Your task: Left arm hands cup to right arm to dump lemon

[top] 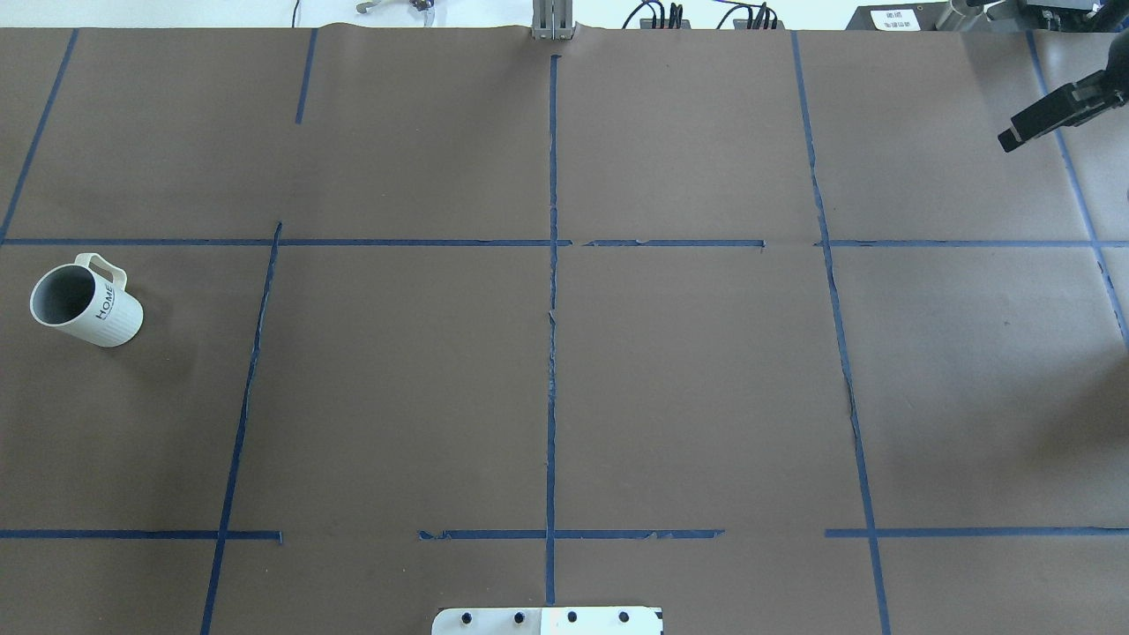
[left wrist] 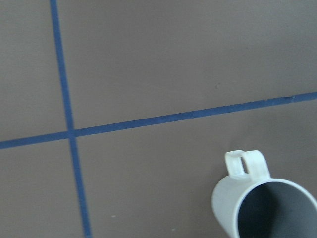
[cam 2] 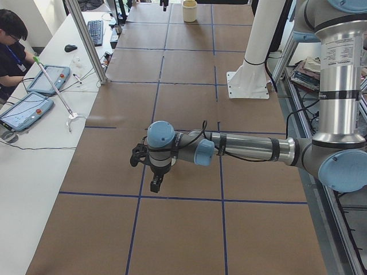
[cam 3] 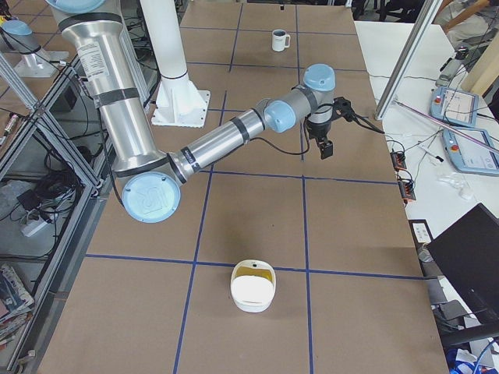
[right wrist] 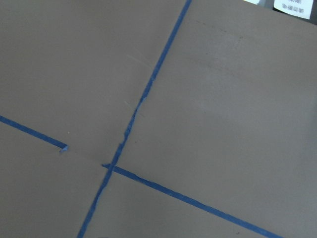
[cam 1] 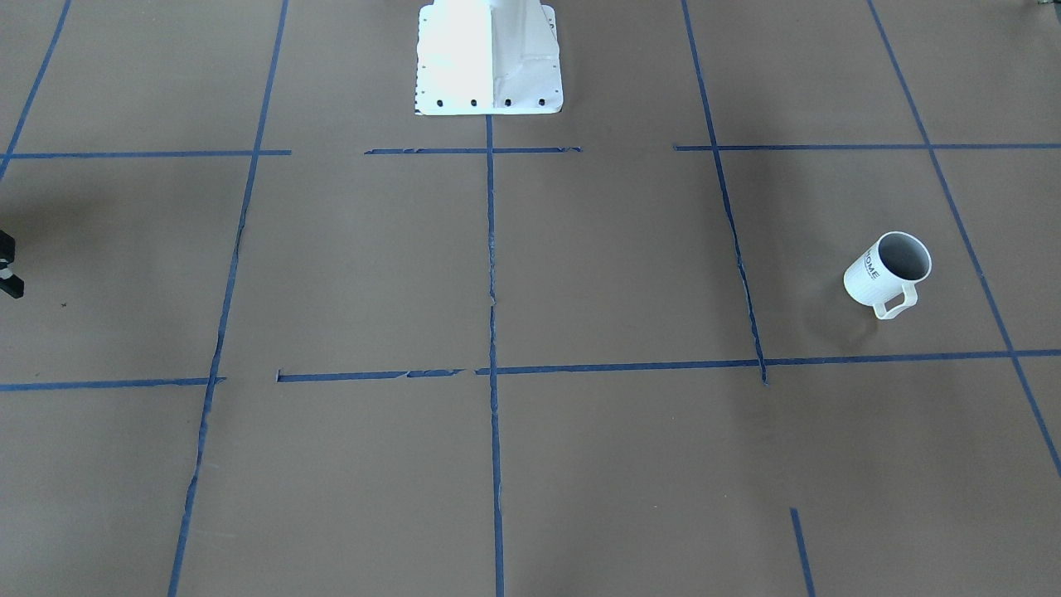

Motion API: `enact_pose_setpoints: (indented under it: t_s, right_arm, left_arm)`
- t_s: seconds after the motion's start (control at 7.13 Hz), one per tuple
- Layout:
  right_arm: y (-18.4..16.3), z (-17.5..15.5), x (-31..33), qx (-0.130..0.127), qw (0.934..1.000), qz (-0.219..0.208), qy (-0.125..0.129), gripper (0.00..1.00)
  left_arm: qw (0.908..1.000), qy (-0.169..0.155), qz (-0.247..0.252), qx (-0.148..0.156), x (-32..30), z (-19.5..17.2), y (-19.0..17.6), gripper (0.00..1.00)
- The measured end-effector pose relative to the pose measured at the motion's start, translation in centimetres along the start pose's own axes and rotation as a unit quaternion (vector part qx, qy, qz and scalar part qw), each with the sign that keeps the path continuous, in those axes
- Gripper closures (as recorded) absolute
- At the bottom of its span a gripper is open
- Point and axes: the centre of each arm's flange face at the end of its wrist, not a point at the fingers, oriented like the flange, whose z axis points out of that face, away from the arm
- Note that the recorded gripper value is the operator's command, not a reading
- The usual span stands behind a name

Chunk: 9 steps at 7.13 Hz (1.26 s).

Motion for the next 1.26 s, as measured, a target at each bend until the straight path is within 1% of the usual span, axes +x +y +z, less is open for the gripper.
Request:
enact_pose_setpoints:
  t_s: [0.14, 0.28, 0.42, 0.56, 0.7, 0.84, 0.98, 1.12, 1.26]
  right_arm:
    - [2.1, 0.8, 2.6, -0.035, 0.9986, 0.037, 0.011, 0.0]
    - [4.3, 1.0, 5.6, -0.073, 0.9944, 0.073, 0.022, 0.0]
    - [7.0, 0.4, 9.1, -0.104, 0.9905, 0.084, 0.032, 0.0]
    - [10.4, -0.4, 12.8, -0.122, 0.9899, 0.062, 0.036, 0.0]
    - [14.6, -0.6, 16.0, -0.136, 0.9898, 0.03, 0.033, 0.0]
    - [18.7, -0.1, 18.2, -0.143, 0.9892, 0.01, 0.028, 0.0]
    - [21.8, 0.7, 19.3, -0.14, 0.9898, -0.001, 0.027, 0.0]
    - [23.7, 1.2, 19.7, -0.131, 0.991, -0.003, 0.028, 0.0]
    - [24.5, 1.3, 19.7, -0.122, 0.9921, 0.005, 0.03, 0.0]
  left_arm:
    - [0.9997, 0.003, -0.015, -0.019, -1.6, 0.8, 2.0, 0.0]
    - [0.9995, 0.005, -0.02, -0.025, -2.2, 1.3, 3.7, 0.0]
    - [0.9997, 0.004, -0.016, -0.021, -1.9, 1.0, 4.4, 0.0]
    - [0.9998, 0.002, -0.012, -0.016, -1.3, 0.5, 4.3, 0.0]
    - [0.9999, 0.001, -0.008, -0.012, -0.8, 0.1, 4.0, 0.0]
    - [0.9999, 0.002, -0.007, -0.011, -0.6, -0.1, 4.1, 0.0]
    - [0.9998, 0.003, -0.01, -0.015, -0.8, 0.2, 4.5, 0.0]
    - [0.9998, 0.003, -0.012, -0.017, -0.9, 0.3, 4.6, 0.0]
    - [0.9997, 0.003, -0.014, -0.019, -0.9, 0.3, 4.6, 0.0]
